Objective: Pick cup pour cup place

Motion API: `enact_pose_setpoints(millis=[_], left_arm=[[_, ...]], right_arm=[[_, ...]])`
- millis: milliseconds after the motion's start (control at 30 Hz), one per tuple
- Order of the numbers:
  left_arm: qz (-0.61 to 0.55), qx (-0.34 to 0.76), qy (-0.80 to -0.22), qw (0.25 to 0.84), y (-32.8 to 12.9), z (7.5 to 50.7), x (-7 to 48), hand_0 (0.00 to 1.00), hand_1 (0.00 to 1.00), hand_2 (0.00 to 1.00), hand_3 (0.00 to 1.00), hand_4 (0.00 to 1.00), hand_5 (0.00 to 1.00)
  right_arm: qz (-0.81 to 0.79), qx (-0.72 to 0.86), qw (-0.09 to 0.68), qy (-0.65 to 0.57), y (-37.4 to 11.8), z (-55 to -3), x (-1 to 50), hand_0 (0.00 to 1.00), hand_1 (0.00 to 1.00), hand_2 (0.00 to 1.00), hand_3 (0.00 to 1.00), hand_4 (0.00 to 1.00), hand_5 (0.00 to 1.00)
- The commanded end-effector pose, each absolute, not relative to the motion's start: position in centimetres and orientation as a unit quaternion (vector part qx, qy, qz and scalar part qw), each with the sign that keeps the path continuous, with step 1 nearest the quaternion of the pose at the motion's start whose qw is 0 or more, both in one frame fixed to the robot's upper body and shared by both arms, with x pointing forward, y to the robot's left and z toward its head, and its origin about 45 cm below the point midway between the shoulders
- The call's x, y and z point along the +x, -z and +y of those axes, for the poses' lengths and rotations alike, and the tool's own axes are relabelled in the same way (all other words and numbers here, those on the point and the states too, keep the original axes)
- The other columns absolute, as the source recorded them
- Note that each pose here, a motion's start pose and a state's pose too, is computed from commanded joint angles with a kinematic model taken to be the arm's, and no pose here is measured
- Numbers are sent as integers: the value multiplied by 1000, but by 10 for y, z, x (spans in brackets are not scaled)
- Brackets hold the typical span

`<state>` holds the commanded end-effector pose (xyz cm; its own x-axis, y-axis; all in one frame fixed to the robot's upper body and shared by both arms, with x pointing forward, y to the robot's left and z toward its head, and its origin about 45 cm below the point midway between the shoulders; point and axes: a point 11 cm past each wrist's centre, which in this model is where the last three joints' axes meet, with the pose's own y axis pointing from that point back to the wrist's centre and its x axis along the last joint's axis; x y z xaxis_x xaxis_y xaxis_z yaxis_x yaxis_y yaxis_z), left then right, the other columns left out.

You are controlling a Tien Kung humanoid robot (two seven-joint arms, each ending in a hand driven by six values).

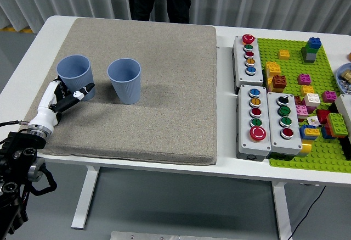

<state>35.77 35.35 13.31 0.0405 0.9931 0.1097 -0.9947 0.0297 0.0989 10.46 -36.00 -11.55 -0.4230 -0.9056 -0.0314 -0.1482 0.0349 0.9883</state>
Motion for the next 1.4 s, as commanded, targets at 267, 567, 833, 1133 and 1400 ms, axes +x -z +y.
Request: enact_pose_setpoints(millis=[267, 567, 833, 1133, 1400], left_arm=[[-7, 71, -693, 717, -136, 353, 362, 939, 926, 998, 998, 984, 409], [-12, 71, -689, 721, -140, 348, 366, 938, 926, 998, 998, 981, 411], [-10, 72, -690, 721, -138, 348, 366, 938, 926, 998, 998, 977, 416], [-13, 65, -718, 693, -140, 355, 367, 839, 798, 945, 966, 869, 342], [-18, 72, -719, 691, -139, 354, 365, 824, 775, 924, 957, 852, 286]], right_arm=[[-635, 417, 338, 555, 115, -361, 107, 683, 683, 696, 654, 442, 175], [-636, 418, 337, 554, 114, -361, 109, 683, 683, 696, 653, 442, 175], [-636, 418, 337, 554, 114, -361, 109, 683, 683, 696, 653, 442, 176], [-636, 419, 336, 554, 114, -361, 111, 683, 684, 696, 653, 442, 175], [-635, 419, 337, 554, 114, -361, 110, 682, 684, 696, 653, 443, 173]])
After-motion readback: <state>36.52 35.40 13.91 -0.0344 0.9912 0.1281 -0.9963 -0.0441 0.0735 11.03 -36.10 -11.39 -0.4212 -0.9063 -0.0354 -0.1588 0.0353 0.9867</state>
